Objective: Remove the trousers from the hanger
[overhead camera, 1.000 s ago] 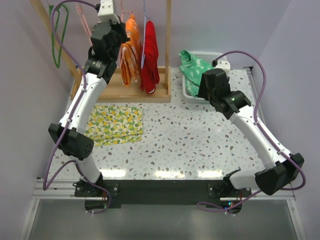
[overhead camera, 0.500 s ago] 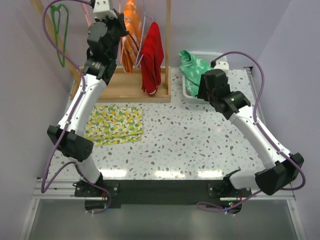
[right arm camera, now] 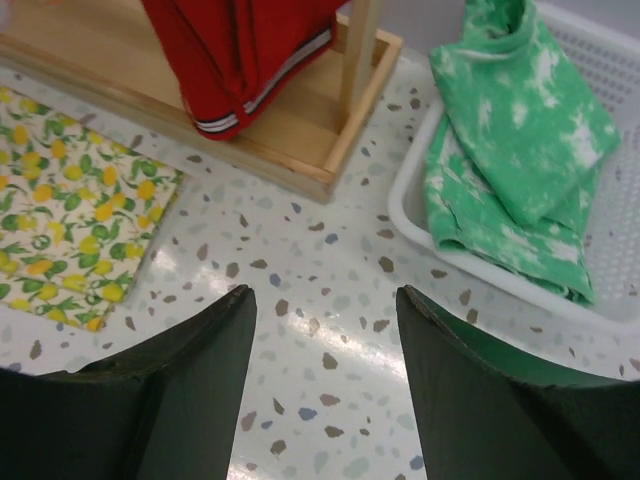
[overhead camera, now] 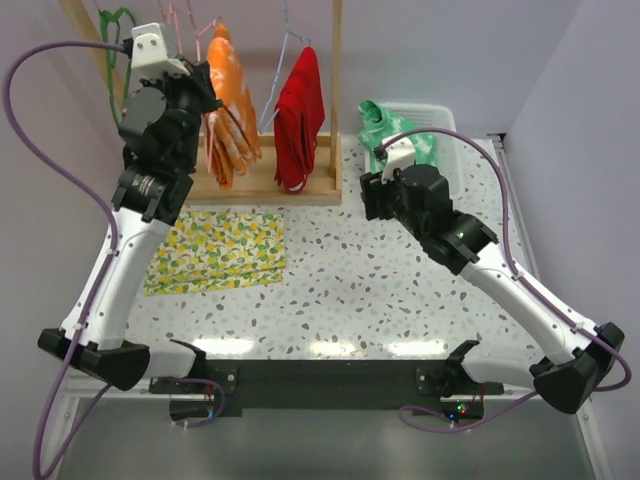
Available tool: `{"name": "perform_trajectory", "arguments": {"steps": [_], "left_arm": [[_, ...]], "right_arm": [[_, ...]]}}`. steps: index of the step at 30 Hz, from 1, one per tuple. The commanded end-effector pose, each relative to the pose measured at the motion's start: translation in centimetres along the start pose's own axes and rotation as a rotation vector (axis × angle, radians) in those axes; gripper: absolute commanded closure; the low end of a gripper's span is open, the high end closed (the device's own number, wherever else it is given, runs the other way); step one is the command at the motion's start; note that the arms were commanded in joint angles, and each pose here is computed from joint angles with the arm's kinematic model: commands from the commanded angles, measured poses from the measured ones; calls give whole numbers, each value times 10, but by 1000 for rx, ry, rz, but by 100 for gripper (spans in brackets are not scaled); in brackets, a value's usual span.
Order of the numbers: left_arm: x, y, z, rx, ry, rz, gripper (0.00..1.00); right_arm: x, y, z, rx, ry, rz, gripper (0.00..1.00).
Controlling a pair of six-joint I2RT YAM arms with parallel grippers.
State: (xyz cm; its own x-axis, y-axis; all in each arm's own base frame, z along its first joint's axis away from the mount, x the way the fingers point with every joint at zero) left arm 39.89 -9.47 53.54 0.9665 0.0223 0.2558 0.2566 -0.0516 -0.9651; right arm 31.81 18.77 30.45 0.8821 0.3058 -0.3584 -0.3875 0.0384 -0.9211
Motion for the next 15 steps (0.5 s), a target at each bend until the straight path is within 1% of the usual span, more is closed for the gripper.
{"name": "perform_trajectory", "arguments": {"steps": [1, 2, 4, 5, 7, 8, 10, 11, 12, 13, 15], "left_arm": [[-38, -79, 15, -118, -12, -192, 100], [-42, -68, 15, -108, -8, -142, 100], [-51, -67, 17, -113, -4, -117, 100], [-54, -58, 17, -109, -3, -73, 100], [-61, -55, 20, -113, -4, -44, 100], [-65, -48, 20, -116, -2, -5, 100], [-74, -46, 22, -123, -2, 20, 100], [-78, -37, 22, -123, 3, 54, 100], [-87, -39, 24, -131, 6, 52, 100], [-92, -36, 24, -133, 13, 59, 100], [-105, -21, 30, -139, 1, 84, 100]], "right_arm": [[-15, -28, 48, -66, -199, -139, 37], [-16, -30, 56, -76, -225, -155, 37], [-21, -29, 77, -105, -274, -169, 37], [-22, -32, 85, -106, -296, -191, 37], [-29, -32, 106, -108, -354, -216, 37], [-31, -37, 114, -98, -374, -244, 36], [-36, -38, 132, -93, -411, -262, 35], [-34, -41, 139, -84, -422, -278, 34], [-34, -37, 148, -93, -438, -269, 34], [-33, -40, 153, -83, -441, -286, 34], [-29, -41, 167, -74, -461, -302, 34]]}}
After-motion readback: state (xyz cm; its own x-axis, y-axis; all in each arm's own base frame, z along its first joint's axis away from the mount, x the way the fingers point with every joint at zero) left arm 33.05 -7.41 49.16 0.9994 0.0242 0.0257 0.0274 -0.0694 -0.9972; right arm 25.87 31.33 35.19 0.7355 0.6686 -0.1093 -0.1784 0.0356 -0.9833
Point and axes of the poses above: each gripper's point midway between its finger pads, its own x axis out along the fingers, its own z axis along the line the jaws close on, y = z × x, the point moved 1 cm from there along -x, back along the fingers, and after that the axes turned 13 degrees about x, right-handed, at the moved point
